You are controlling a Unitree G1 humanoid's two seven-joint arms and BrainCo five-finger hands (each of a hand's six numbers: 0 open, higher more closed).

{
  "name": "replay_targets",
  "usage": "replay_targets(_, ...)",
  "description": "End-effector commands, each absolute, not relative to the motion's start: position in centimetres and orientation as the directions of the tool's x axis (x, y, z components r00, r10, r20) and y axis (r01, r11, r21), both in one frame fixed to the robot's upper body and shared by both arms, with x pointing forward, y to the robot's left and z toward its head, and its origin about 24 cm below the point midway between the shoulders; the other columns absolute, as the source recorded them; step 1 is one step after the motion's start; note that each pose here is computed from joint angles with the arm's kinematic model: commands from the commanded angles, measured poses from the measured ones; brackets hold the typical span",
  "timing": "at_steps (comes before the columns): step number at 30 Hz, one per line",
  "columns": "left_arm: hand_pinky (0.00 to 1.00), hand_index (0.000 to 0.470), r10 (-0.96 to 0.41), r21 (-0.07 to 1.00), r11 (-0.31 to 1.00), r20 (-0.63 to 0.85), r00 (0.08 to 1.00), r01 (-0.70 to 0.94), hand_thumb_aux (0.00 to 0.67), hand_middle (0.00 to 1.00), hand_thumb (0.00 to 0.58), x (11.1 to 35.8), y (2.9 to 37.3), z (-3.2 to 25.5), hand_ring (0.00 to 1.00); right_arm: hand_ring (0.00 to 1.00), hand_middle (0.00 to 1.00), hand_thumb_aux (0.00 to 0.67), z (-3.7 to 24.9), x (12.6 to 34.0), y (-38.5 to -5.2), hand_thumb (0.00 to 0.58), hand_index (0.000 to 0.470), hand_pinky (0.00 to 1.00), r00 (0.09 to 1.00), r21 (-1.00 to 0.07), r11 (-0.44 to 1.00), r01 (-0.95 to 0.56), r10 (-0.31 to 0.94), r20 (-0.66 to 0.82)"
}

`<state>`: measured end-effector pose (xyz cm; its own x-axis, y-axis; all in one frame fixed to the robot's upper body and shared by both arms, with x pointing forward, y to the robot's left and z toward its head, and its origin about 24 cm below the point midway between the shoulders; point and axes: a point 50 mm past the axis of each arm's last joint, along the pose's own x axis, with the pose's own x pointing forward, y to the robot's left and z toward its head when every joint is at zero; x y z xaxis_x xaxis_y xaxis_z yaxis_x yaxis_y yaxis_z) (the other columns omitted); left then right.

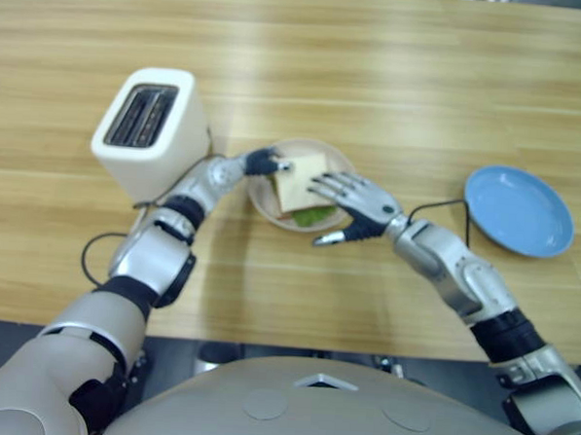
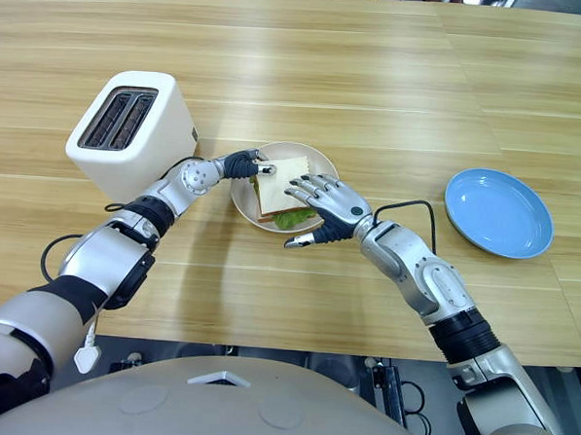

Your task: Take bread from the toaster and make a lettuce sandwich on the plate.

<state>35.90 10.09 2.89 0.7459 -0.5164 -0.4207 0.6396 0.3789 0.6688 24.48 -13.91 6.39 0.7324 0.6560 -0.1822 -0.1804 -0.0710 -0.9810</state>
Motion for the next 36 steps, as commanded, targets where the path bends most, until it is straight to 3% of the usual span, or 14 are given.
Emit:
replay_targets(1,1.0,0.46,-0.47,0.646,0.337,-0.515,0.717,0.685,0.67,1.0,0.58,35.0,11.0,0.9,1.0,0.0,0.0,0.0,6.1,24.7,-13.0,0.0,0.0,0.0,0.704,-0.977,-0.114,-0.18,0.678,-0.209)
replay_targets(18,1.0,0.46,-0.449,0.643,0.353,-0.522,0.726,0.68,0.67,1.0,0.58,34.9,11.5,0.6,1.0,0.0,0.0,0.0,2.1,25.6,-11.3,0.0,0.0,0.0,0.612,-0.924,-0.266,-0.274,0.693,-0.381)
replay_targets(24,1.0,0.46,-0.465,0.644,0.351,-0.51,0.723,0.68,0.67,1.0,0.58,35.0,11.3,0.9,1.0,0.0,0.0,0.0,-1.0,25.0,-12.4,0.0,0.0,0.0,0.562,-0.821,-0.367,-0.437,0.602,-0.568)
replay_targets(28,1.0,0.46,-0.486,0.712,0.314,-0.447,0.751,0.628,0.67,1.0,0.58,35.4,11.1,2.0,1.0,0.0,0.0,0.0,-2.3,24.0,-12.7,0.0,0.0,0.0,0.511,-0.755,-0.398,-0.52,0.564,-0.649)
replay_targets(29,0.0,0.0,-0.488,0.751,0.295,-0.413,0.769,0.591,0.0,0.0,0.0,35.7,11.1,2.6,0.0,0.0,0.0,0.0,-2.5,23.8,-12.8,0.0,0.0,0.0,0.503,-0.743,-0.403,-0.534,0.556,-0.662)
replay_targets(33,0.0,0.0,-0.539,0.934,0.187,-0.161,0.827,0.304,0.0,0.0,0.0,36.7,10.9,6.6,0.0,0.0,0.0,0.0,-3.2,23.3,-13.4,0.0,0.0,0.0,0.48,-0.696,-0.412,-0.588,0.515,-0.71)
replay_targets(36,0.0,0.0,-0.601,0.987,0.158,0.069,0.797,0.034,0.0,0.0,0.0,36.4,10.6,10.5,0.0,0.0,0.0,0.0,-3.4,22.9,-13.4,0.0,0.0,0.0,0.465,-0.679,-0.407,-0.611,0.51,-0.724)
